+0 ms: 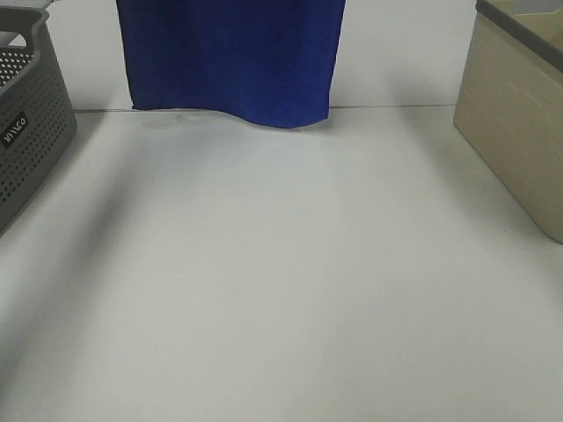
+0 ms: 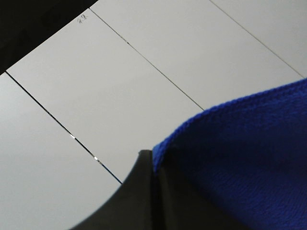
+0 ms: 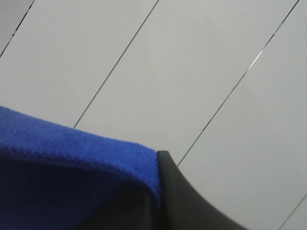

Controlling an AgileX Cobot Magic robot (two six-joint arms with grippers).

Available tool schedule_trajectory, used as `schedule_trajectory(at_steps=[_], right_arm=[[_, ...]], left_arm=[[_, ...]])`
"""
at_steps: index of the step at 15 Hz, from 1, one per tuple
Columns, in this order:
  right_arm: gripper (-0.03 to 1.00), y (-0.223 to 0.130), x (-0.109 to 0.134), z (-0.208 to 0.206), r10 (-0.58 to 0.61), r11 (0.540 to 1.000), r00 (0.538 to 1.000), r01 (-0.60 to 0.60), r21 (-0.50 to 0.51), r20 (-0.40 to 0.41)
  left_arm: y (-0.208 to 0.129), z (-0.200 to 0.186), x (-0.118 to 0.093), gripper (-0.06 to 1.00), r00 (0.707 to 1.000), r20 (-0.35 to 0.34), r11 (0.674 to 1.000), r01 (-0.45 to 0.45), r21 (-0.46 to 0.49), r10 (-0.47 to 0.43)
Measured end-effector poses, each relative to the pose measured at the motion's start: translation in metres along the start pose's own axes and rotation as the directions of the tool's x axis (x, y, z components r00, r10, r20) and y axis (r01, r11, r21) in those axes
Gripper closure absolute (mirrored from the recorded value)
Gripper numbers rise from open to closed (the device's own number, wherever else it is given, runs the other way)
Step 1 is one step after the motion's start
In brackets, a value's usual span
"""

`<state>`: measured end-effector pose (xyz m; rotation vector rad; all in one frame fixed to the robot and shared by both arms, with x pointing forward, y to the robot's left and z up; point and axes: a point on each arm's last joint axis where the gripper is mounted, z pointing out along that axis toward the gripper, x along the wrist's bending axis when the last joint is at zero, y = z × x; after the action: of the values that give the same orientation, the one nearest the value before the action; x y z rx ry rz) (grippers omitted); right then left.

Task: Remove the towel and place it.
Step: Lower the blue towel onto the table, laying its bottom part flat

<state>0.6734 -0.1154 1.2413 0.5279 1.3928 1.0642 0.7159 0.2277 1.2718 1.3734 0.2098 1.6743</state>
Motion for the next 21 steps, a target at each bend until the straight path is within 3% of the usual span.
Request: schedule_trajectory(at_steps=[3, 5, 7, 9, 11, 14, 15, 18, 20, 21], right_arm=[[0.95, -0.004, -0.001, 0.0, 0.045, 0.998, 0.999, -0.045, 0.044, 0.013], [0.95, -0.012, -0.001, -0.001, 0.134, 0.982, 0.99, -0.138, 0.129, 0.036], [0.95, -0.021, -0.001, -0.006, 0.234, 0.933, 0.971, -0.24, 0.267, 0.058], [0.95, -0.022, 0.009, -0.016, 0.273, 0.878, 0.962, -0.246, 0.41, -0.009], [0.95, -0.029, 0.025, -0.029, 0.327, 0.792, 0.936, -0.194, 0.579, -0.133], [0.95, -0.019, 0.025, -0.057, 0.41, 0.687, 0.883, -0.133, 0.714, -0.23], [0.95, -0.009, 0.017, -0.069, 0.426, 0.669, 0.874, -0.128, 0.732, -0.236], [0.95, 0.006, 0.003, -0.099, 0.45, 0.598, 0.857, -0.079, 0.797, -0.253], [0.95, 0.006, 0.004, -0.102, 0.461, 0.579, 0.849, -0.067, 0.812, -0.259], [0.95, 0.01, 0.005, -0.105, 0.48, 0.582, 0.835, -0.074, 0.81, -0.269]], left_arm=[[-0.001, 0.0, -0.003, 0.94, 0.999, 0.032, 0.999, 0.04, 0.008, -0.04], [-0.005, -0.001, -0.013, 0.94, 0.988, 0.142, 0.997, 0.057, 0.053, -0.064], [-0.016, -0.005, -0.026, 0.94, 0.953, 0.269, 0.976, 0.085, 0.202, -0.138], [-0.031, -0.014, -0.036, 0.94, 0.91, 0.352, 0.917, 0.067, 0.393, -0.217], [-0.035, -0.026, -0.04, 0.94, 0.862, 0.381, 0.828, 0.076, 0.555, -0.335], [-0.017, -0.05, -0.04, 0.94, 0.756, 0.427, 0.716, 0.077, 0.694, -0.496], [-0.008, -0.056, -0.035, 0.94, 0.741, 0.42, 0.696, 0.089, 0.712, -0.524], [0.021, -0.066, -0.018, 0.94, 0.731, 0.297, 0.627, 0.223, 0.747, -0.614], [0.031, -0.074, -0.012, 0.94, 0.703, 0.187, 0.535, 0.314, 0.784, -0.686], [0.037, -0.094, -0.013, 0.94, 0.689, 0.141, 0.464, 0.309, 0.83, -0.711]])
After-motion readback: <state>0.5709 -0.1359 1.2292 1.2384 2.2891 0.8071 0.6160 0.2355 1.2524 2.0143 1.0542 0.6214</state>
